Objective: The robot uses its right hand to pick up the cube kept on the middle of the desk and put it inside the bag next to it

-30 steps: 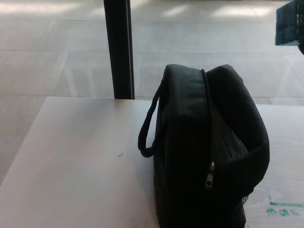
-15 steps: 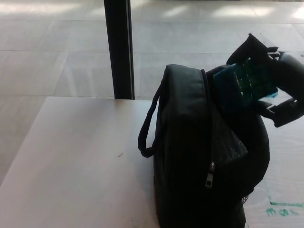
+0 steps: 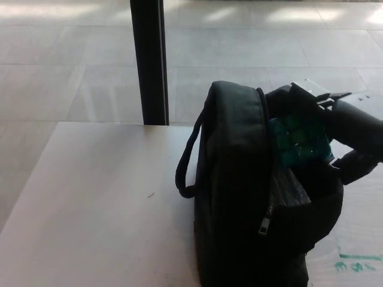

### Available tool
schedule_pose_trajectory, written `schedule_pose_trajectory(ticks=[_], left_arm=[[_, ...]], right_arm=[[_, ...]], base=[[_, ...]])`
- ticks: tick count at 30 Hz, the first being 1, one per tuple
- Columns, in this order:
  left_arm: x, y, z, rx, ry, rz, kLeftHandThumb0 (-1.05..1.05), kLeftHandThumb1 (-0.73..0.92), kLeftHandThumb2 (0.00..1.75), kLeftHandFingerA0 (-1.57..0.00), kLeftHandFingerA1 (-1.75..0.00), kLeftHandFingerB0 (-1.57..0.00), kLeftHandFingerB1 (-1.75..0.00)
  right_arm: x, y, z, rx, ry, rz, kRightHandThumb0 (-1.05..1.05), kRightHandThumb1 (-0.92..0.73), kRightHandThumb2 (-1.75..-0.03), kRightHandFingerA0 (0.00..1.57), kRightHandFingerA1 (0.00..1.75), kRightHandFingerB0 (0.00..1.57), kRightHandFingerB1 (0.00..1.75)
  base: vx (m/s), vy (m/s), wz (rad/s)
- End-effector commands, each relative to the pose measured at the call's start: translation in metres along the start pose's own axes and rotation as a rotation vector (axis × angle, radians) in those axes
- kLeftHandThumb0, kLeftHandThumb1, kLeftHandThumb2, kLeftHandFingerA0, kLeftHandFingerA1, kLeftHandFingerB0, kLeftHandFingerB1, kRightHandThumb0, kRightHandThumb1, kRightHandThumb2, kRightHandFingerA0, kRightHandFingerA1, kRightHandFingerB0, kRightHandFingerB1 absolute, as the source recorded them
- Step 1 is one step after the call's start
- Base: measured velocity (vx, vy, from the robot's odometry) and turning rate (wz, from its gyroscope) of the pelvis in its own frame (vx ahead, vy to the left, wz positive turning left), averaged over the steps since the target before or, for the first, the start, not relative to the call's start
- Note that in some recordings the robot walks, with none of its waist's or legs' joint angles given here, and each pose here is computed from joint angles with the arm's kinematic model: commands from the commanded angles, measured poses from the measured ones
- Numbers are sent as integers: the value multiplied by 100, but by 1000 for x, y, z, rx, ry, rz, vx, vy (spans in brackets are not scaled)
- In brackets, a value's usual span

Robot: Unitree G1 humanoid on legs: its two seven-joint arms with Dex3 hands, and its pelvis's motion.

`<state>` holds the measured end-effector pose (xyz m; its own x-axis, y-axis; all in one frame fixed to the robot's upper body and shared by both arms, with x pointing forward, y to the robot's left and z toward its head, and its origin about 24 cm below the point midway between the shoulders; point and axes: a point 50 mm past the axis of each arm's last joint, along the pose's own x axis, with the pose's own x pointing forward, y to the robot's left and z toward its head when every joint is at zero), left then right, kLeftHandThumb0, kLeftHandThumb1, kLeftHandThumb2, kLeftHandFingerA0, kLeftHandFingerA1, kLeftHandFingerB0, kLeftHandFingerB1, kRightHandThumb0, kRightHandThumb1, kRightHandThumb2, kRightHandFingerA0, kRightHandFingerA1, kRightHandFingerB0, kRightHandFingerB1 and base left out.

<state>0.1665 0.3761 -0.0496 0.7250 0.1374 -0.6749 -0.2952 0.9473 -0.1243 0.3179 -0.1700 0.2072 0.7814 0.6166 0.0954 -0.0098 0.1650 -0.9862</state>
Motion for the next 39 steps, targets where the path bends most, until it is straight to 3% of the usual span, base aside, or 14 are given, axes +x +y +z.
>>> schedule_pose_trajectory(ticks=[1, 3, 5, 8, 9, 13, 14, 17, 18, 19, 29, 30, 32, 39], left_arm=[[-3, 5, 4, 4, -3, 16, -67, 70, 61, -34, -52, -28, -39], [-3, 5, 4, -6, -4, 16, -67, 70, 61, -35, -51, -28, -38], [-3, 6, 4, -7, -3, 20, -68, 70, 61, -35, -50, -29, -39], [-3, 6, 4, 4, -3, 21, -68, 71, 60, -34, -50, -29, -39], [-4, 6, 3, 13, 2, 17, -67, 72, 61, -33, -50, -29, -39], [-4, 8, 0, 17, 6, 26, -67, 72, 62, -34, -49, -30, -39], [-4, 8, 0, 16, 6, 26, -67, 72, 62, -34, -49, -30, -39], [-4, 8, -1, 14, 8, 24, -67, 71, 61, -35, -50, -29, -38], [-4, 7, 0, 19, 10, 26, -67, 73, 61, -35, -50, -30, -39], [-4, 7, 0, 23, 10, 25, -67, 72, 61, -35, -50, -30, -39], [-6, 8, -5, 16, 14, 22, -67, 72, 61, -35, -50, -30, -40], [-5, 8, -5, 19, 13, 22, -67, 71, 62, -35, -50, -31, -40], [-5, 8, -5, 25, 13, 23, -69, 71, 61, -35, -51, -31, -40], [-7, 10, -7, 9, 24, 27, -67, 71, 59, -34, -49, -29, -38]], right_arm=[[10, -8, 17, -101, -30, 33, -29, -65, -72, 93, 167, 80, 77], [11, -9, 20, -124, -17, 36, -31, -69, -68, 93, 164, 72, 60], [12, -14, 23, -141, 2, 55, -47, -63, -59, 69, 80, 27, 38], [10, -17, 24, -220, 47, 104, -69, -46, -83, 8, 57, 3, 23], [8, -18, 24, -258, 92, 110, -86, -49, -84, 0, 15, 0, 6], [7, -22, 23, -292, 131, 110, -99, -55, -94, 0, 17, 0, 0], [6, -25, 22, -285, 138, 106, -94, -58, -58, 0, 0, 0, 0], [3, -30, 17, -249, 155, 100, -103, -58, -97, 0, 18, 0, 0], [2, -34, 16, -243, 170, 104, -99, -62, -60, 0, 0, 0, 0], [-1, -39, 15, -240, 187, 107, -102, -56, -98, 0, 18, 0, 0], [-11, -52, 9, -136, 238, 29, -85, -52, -86, 0, 15, 6, 11], [-18, -60, 8, -91, 255, -20, -69, -68, -61, 0, 0, 0, 29], [-34, -74, 4, -12, 271, -114, -80, -55, -89, 0, 17, 5, 17], [-89, -80, -30, 144, 445, -251, -61, -45, -83, 0, 29, 3, 32]], base=[[0, 0, 0], [0, 0, 0], [0, 0, 0], [0, 0, 0], [0, 0, 0], [0, 0, 0], [0, 0, 0], [0, 0, 0], [0, 0, 0], [0, 0, 0], [0, 0, 0], [0, 0, 0], [0, 0, 0], [0, 0, 0]])
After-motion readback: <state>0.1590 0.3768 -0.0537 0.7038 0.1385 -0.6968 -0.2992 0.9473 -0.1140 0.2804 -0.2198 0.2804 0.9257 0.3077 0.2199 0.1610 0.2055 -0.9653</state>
